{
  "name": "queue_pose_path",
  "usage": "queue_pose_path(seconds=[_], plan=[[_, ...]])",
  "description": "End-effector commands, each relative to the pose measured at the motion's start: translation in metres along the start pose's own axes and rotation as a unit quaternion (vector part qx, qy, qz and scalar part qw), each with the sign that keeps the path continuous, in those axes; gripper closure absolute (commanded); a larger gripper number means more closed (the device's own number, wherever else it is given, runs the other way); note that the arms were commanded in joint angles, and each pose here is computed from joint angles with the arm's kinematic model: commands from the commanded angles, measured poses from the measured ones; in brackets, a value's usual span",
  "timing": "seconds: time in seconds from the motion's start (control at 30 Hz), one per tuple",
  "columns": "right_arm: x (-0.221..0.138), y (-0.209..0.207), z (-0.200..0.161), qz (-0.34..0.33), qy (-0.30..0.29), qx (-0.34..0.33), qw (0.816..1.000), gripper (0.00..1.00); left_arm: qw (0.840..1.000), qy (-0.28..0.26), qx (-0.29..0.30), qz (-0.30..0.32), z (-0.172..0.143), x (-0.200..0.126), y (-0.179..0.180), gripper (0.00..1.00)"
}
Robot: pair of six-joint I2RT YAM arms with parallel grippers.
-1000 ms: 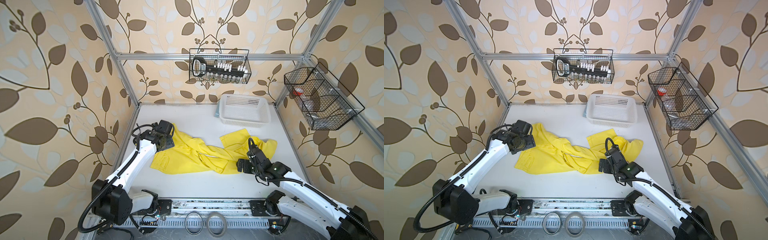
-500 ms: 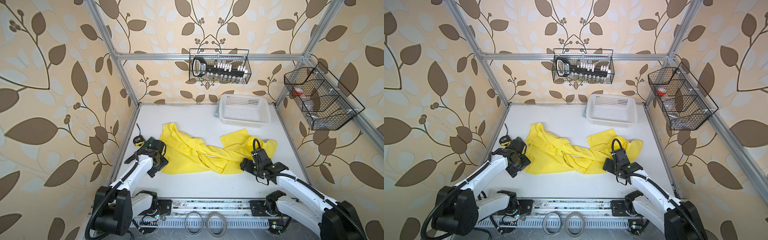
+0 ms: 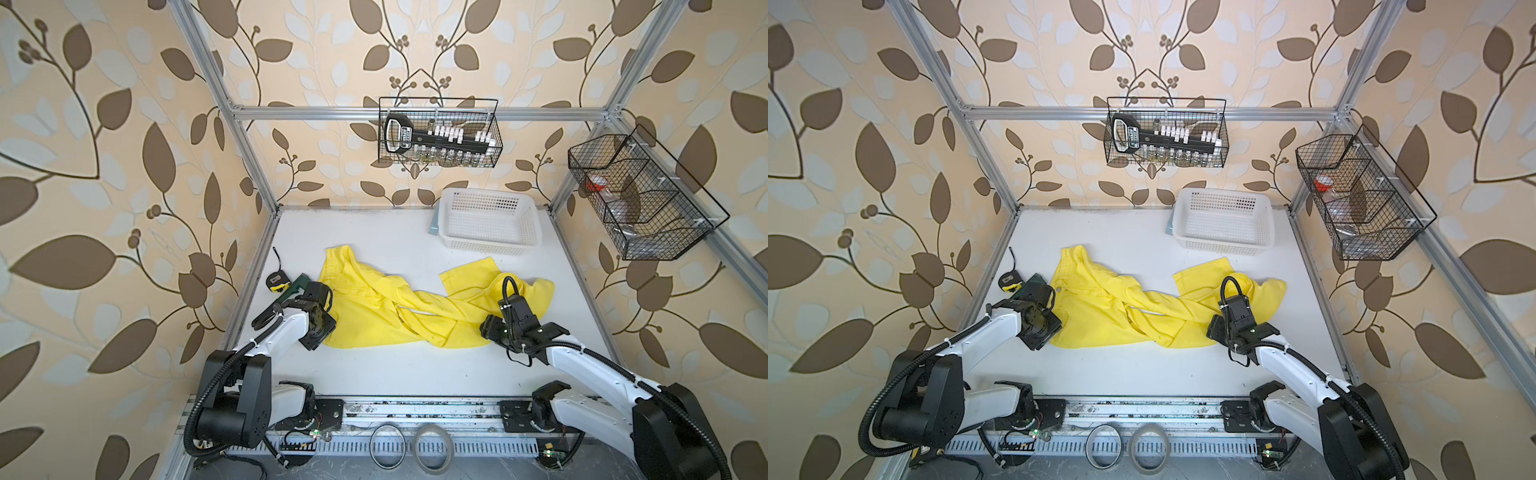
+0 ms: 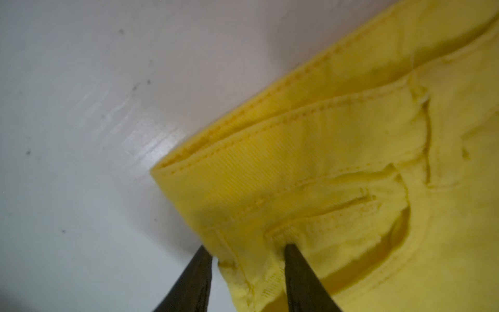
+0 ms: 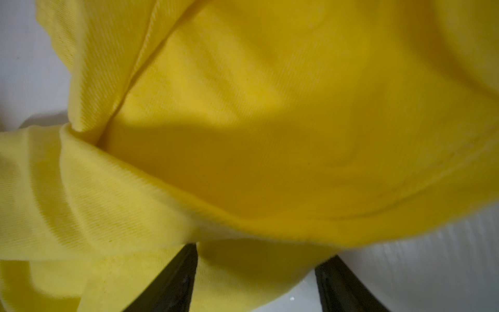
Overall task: Fold and stack the trousers
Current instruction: Flatten out the trousers at the center of the table.
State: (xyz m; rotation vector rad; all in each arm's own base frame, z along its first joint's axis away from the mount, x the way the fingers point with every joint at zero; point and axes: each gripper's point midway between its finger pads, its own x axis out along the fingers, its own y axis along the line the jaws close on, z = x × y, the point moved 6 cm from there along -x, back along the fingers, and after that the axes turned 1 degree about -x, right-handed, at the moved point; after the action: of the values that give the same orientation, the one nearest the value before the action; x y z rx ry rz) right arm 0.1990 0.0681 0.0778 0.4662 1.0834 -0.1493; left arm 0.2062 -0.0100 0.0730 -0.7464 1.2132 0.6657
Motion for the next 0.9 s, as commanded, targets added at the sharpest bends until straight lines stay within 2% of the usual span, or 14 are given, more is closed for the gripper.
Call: queue_pose_path(seconds=[0.0, 0.2, 0.23, 0.37, 0.63, 0.87], plan=[[0.006, -0.001, -0.004, -0.005, 0.0, 0.007, 1.0, 0.41, 1.0, 0.021, -0.005, -0.003, -0.005, 0.014, 0.002, 0.68], [0.011, 0.005, 0.004, 0.005, -0.017, 0.01, 1.0, 0.73, 0.999, 0.019, 0.018, -0.029, 0.001, -0.003, -0.01, 1.0], [0.011, 0.006, 0.005, 0.004, -0.017, 0.008, 1.0, 0.81, 0.999, 0.019, 0.024, -0.035, 0.002, -0.009, -0.012, 1.0], [-0.001, 0.009, 0.015, -0.001, -0.032, -0.001, 0.999, 0.99, 0.998, 0.003, 0.044, -0.055, 0.01, -0.041, -0.02, 1.0], [-0.086, -0.005, 0.062, -0.031, -0.133, 0.0, 0.991, 1.0, 0.987, -0.067, 0.073, -0.123, 0.025, -0.142, -0.027, 1.0], [-0.151, -0.001, 0.099, -0.047, -0.196, -0.003, 0.979, 1.0, 0.977, -0.099, 0.084, -0.168, 0.026, -0.207, -0.022, 1.0]])
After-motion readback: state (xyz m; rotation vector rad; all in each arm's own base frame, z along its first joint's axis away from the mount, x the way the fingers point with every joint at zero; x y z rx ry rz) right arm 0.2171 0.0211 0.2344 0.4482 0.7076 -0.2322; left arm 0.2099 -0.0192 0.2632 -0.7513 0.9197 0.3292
